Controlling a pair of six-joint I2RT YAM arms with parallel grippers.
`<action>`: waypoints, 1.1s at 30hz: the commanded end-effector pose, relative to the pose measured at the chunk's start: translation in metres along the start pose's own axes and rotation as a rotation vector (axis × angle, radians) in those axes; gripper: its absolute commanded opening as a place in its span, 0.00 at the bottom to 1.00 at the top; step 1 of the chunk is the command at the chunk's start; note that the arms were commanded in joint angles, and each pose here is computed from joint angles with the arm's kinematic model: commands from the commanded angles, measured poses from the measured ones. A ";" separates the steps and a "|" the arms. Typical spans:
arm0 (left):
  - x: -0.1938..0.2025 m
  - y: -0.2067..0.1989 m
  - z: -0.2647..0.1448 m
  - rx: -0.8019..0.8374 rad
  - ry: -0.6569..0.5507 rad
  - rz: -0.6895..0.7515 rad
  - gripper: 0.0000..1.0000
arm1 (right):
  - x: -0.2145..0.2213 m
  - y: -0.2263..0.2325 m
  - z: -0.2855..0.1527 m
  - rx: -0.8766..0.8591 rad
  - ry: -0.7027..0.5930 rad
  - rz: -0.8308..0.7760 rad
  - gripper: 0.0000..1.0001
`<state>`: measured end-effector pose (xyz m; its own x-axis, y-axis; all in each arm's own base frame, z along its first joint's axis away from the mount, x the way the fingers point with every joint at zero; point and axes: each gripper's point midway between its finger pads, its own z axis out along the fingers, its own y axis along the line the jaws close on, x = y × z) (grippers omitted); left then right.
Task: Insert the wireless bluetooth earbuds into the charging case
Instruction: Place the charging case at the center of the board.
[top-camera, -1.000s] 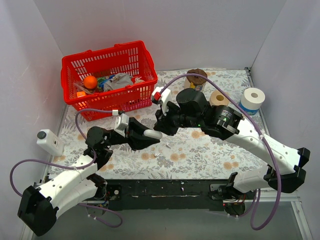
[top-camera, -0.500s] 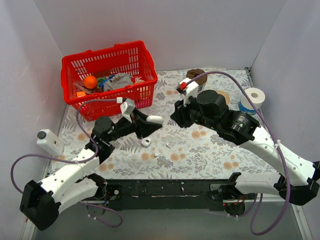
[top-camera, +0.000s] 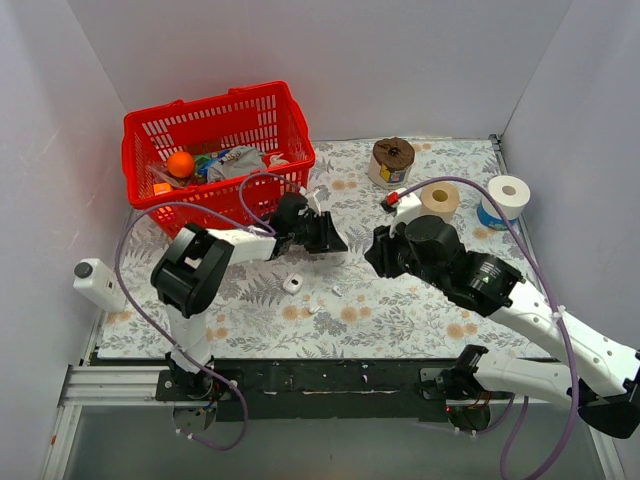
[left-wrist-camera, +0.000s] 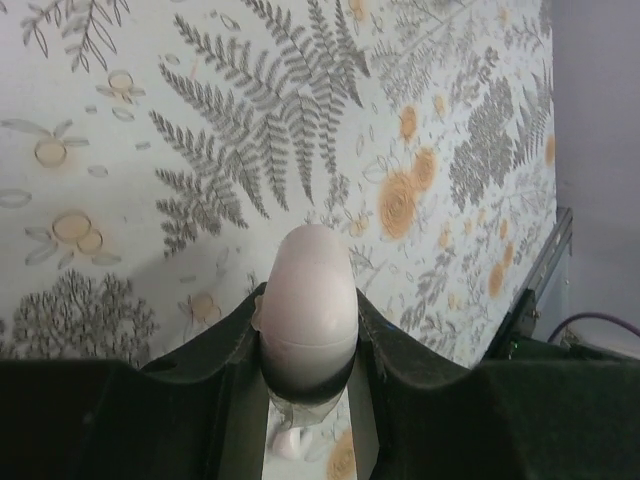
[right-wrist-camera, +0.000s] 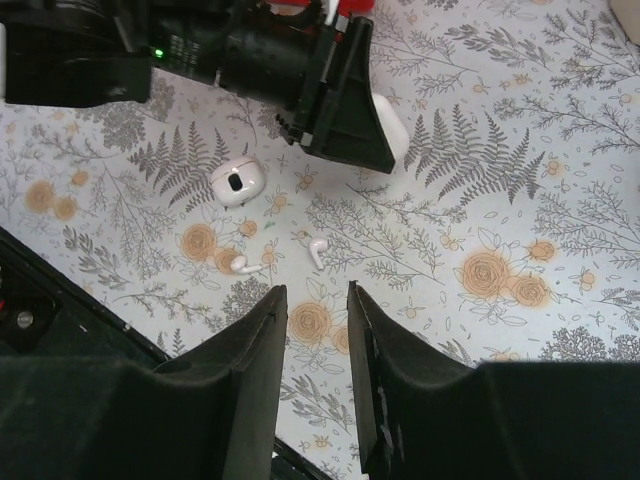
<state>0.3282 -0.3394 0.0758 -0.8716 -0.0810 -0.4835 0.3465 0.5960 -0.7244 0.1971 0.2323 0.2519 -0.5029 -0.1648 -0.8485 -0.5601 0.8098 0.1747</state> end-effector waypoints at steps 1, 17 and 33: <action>-0.032 -0.015 0.026 0.015 -0.047 -0.014 0.00 | -0.014 -0.002 -0.006 0.007 -0.088 0.053 0.39; -0.008 0.027 0.060 -0.121 0.034 -0.037 0.47 | -0.008 -0.011 -0.006 0.041 -0.084 0.027 0.40; -0.050 -0.045 -0.061 -0.167 -0.188 0.088 0.55 | -0.010 -0.009 -0.008 0.013 -0.131 0.026 0.41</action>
<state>0.3330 -0.3382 0.0843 -0.8594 -0.0889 -0.5035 0.2990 0.7114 -0.6360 0.1976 0.2189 0.2474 -0.4820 -0.1204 -0.8678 -0.5256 0.8322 0.1765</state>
